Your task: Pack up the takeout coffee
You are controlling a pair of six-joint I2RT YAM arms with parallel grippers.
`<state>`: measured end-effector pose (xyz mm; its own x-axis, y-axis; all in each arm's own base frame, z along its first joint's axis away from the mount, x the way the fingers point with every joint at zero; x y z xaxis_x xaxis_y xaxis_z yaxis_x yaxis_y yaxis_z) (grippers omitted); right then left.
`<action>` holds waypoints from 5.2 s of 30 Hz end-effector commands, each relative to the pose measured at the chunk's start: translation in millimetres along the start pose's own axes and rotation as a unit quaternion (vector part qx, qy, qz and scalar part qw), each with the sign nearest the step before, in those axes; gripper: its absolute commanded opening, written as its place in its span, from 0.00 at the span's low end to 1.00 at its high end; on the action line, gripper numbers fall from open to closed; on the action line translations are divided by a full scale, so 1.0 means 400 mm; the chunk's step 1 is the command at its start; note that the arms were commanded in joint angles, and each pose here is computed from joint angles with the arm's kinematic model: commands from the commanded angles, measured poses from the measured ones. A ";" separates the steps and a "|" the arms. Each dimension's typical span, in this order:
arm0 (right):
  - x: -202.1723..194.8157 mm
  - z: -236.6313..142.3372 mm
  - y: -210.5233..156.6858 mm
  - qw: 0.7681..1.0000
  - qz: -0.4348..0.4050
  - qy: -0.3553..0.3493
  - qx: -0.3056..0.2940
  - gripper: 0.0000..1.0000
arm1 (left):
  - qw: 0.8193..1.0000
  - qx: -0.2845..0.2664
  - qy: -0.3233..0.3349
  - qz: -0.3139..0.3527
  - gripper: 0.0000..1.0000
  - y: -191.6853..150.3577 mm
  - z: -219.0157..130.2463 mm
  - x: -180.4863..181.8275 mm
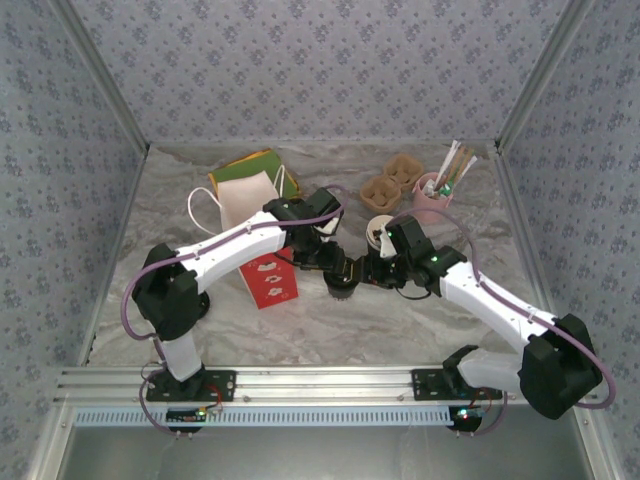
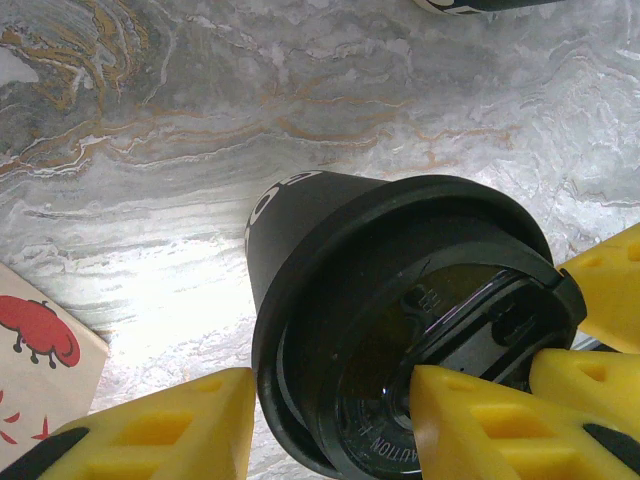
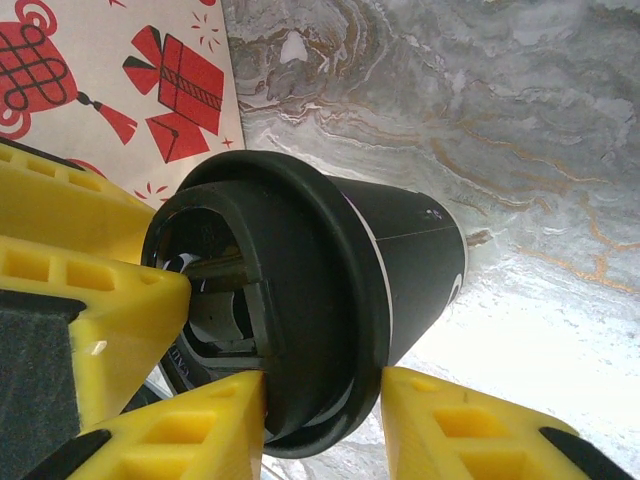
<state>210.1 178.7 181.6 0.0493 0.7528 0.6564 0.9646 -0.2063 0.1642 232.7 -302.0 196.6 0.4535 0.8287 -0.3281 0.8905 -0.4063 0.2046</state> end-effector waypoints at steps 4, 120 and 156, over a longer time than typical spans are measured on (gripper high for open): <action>0.024 -0.027 -0.002 1.000 -0.011 -0.016 0.014 0.49 | 0.998 0.048 0.041 0.003 0.45 -0.044 0.030 0.022; 0.026 -0.012 0.055 0.996 -0.020 -0.035 0.076 0.48 | 0.999 0.011 0.021 0.024 0.45 0.012 -0.044 -0.033; -0.077 0.067 0.001 0.989 -0.005 -0.093 0.115 0.32 | 0.997 0.064 0.052 -0.001 0.31 -0.023 0.071 0.065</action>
<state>230.9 183.8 180.8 0.0122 0.7810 0.6244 0.9951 -0.0708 0.0691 254.2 -306.6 198.0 0.4844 0.8166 -0.3140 0.8723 -0.4236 0.2441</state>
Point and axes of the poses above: each hand's point on the last joint's axis, 136 mm out from that joint toward the fingers, its own z axis out along the fingers, its own x axis along the line the jaws close on, y = z × x, the point moved 7 cm from there along -z, back along the fingers, and after that the axes turned 10 degrees about z, right-handed, at the moved point
